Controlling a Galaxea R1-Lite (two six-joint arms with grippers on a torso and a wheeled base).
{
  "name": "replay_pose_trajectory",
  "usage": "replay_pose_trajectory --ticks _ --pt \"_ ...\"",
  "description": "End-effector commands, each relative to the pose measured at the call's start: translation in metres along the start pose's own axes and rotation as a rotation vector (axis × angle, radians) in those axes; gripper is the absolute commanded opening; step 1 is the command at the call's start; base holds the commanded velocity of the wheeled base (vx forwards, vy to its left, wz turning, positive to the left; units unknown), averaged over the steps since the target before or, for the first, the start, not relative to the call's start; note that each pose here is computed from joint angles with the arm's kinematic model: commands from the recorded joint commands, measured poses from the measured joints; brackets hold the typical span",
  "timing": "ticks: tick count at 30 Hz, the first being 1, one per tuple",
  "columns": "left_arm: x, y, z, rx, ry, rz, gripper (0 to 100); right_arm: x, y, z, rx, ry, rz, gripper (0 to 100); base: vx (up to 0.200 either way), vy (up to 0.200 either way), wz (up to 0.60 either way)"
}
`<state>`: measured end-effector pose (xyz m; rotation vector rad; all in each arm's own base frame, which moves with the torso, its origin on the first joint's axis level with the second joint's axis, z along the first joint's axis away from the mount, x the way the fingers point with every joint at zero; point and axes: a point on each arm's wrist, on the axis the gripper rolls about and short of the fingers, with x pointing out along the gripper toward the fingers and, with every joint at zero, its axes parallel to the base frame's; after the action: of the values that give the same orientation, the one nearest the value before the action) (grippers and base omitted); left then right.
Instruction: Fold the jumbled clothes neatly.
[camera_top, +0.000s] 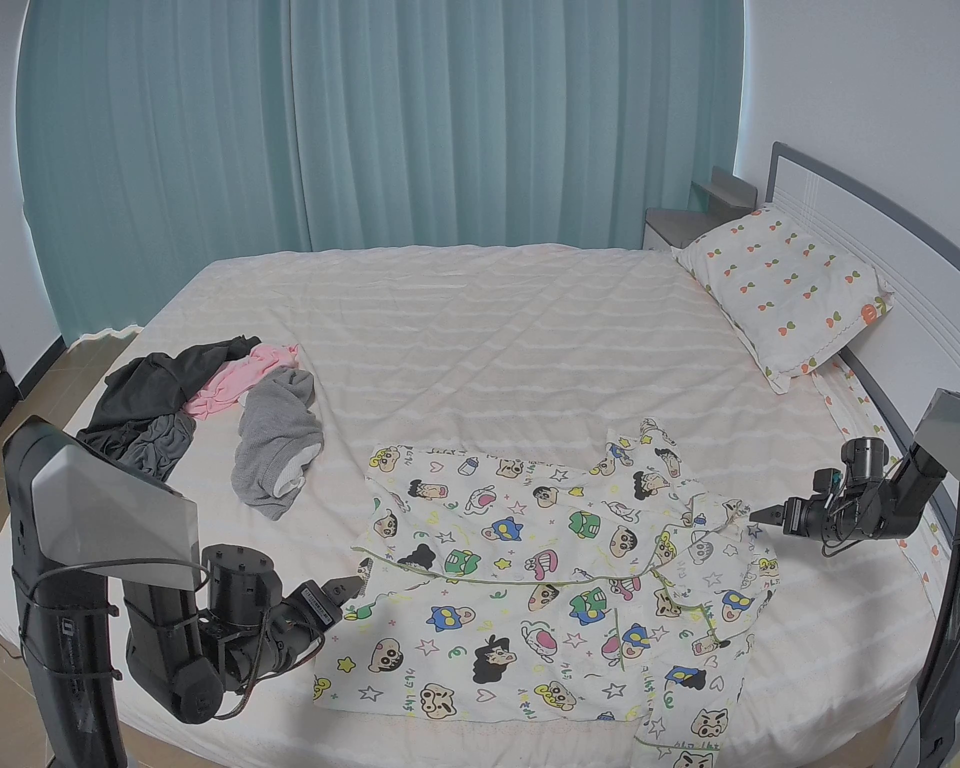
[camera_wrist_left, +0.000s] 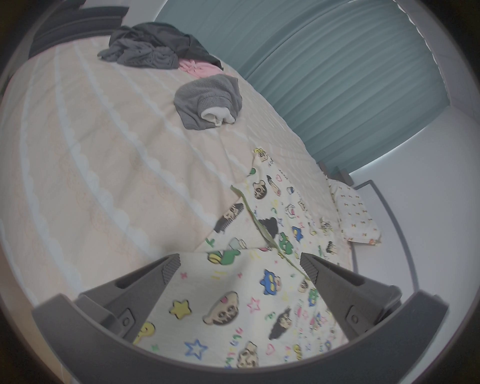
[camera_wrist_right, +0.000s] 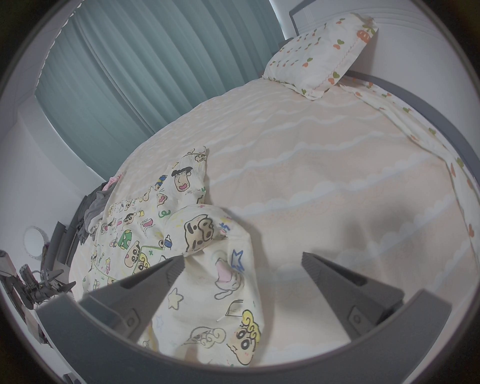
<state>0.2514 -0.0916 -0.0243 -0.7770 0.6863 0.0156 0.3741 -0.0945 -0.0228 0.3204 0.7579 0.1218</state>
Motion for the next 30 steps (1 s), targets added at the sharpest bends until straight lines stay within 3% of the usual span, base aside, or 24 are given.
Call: replay_pose_trajectory --ticks 1,5,12,24,25,30 --pt "0.013 0.007 -0.010 0.029 0.024 0.036 100 -0.009 0.013 0.007 -0.024 -0.022 0.013 100 0.000 0.000 0.00" --pt "0.022 0.007 -0.016 0.059 0.012 0.055 100 -0.012 0.029 0.004 -0.050 -0.015 0.038 100 0.000 0.000 0.00" --pt "0.039 0.013 -0.034 0.200 -0.038 0.150 100 -0.012 0.044 -0.003 -0.094 -0.048 0.066 100 0.000 0.000 0.00" --pt "0.040 0.008 -0.037 0.205 -0.044 0.134 100 -0.010 0.045 -0.006 -0.097 -0.046 0.071 100 0.000 0.000 0.00" --pt "0.041 0.007 -0.037 0.204 -0.050 0.131 0 -0.010 0.045 -0.006 -0.097 -0.046 0.071 100 0.000 0.000 0.00" --pt "0.038 0.005 -0.033 0.201 -0.116 0.162 0 -0.010 0.046 -0.006 -0.098 -0.042 0.072 100 0.000 0.000 0.00"
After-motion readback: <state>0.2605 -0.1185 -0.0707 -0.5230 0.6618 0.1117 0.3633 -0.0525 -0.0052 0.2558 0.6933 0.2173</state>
